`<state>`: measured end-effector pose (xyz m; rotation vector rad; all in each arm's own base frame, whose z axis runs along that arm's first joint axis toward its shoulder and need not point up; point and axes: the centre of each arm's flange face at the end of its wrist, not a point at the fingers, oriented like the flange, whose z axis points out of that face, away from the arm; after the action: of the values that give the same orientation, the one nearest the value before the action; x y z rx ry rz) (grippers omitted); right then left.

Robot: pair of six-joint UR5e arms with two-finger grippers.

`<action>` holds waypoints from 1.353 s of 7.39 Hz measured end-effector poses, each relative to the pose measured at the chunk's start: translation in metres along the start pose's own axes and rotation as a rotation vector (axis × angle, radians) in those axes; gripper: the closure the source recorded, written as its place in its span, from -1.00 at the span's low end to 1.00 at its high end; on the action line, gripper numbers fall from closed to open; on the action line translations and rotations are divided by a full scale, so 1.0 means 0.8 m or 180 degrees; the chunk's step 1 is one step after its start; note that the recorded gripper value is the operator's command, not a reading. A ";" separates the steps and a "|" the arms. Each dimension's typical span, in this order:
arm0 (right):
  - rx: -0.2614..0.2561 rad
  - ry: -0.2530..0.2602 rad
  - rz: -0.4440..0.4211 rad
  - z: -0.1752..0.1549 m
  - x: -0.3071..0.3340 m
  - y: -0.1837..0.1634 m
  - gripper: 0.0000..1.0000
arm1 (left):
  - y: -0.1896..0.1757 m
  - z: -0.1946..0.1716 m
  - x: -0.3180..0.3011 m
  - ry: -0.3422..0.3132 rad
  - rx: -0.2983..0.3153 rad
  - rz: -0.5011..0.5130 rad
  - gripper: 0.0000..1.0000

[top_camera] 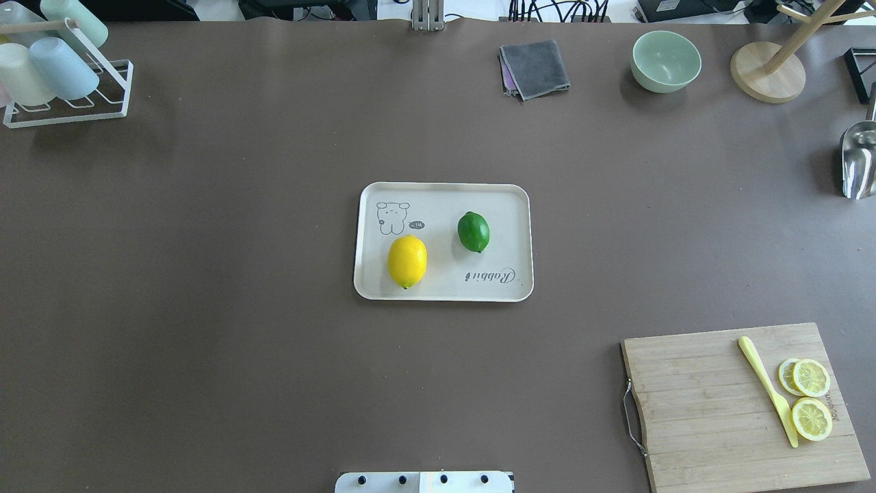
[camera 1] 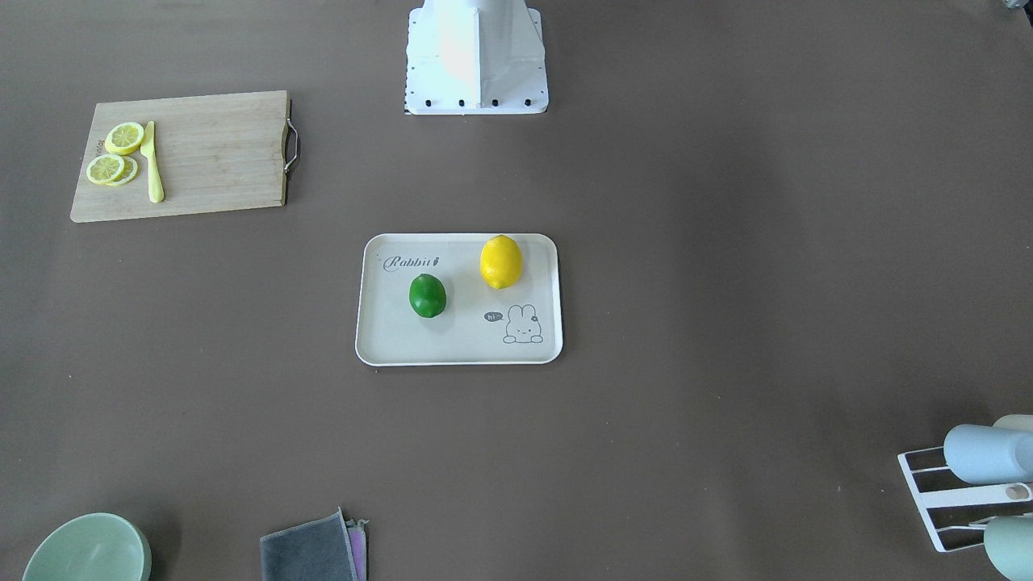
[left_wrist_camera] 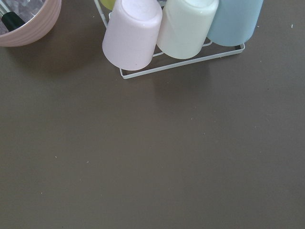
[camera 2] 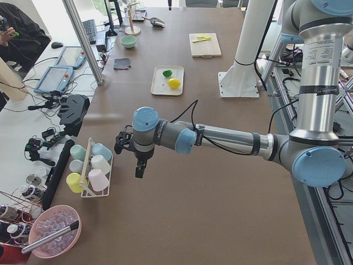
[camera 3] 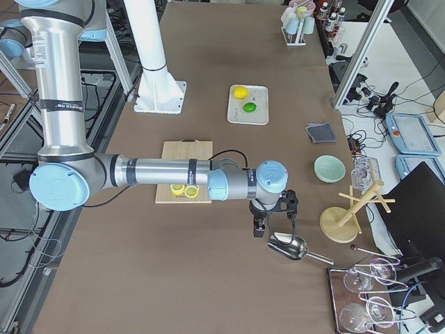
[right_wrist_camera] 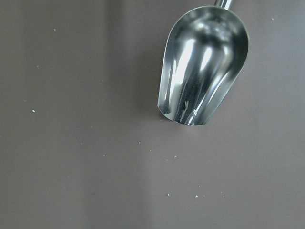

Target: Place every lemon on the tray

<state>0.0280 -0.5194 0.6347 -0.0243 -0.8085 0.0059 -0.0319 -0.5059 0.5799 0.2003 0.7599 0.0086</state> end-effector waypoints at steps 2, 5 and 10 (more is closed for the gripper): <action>-0.0052 0.0004 0.0025 -0.020 -0.015 -0.007 -1.00 | 0.007 0.003 -0.013 -0.0009 -0.0023 -0.0067 -0.96; -0.0058 0.0018 0.0032 -0.024 -0.019 -0.009 -1.00 | 0.003 0.003 -0.015 -0.0017 -0.0025 -0.0090 -0.96; -0.0056 0.0044 0.0032 -0.024 -0.018 -0.009 -1.00 | 0.000 0.002 -0.015 -0.0029 -0.0026 -0.0102 -0.96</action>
<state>0.0322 -0.5272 0.6113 -0.0451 -0.7946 0.0082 -0.0399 -0.5073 0.5893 0.1802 0.7539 -0.0197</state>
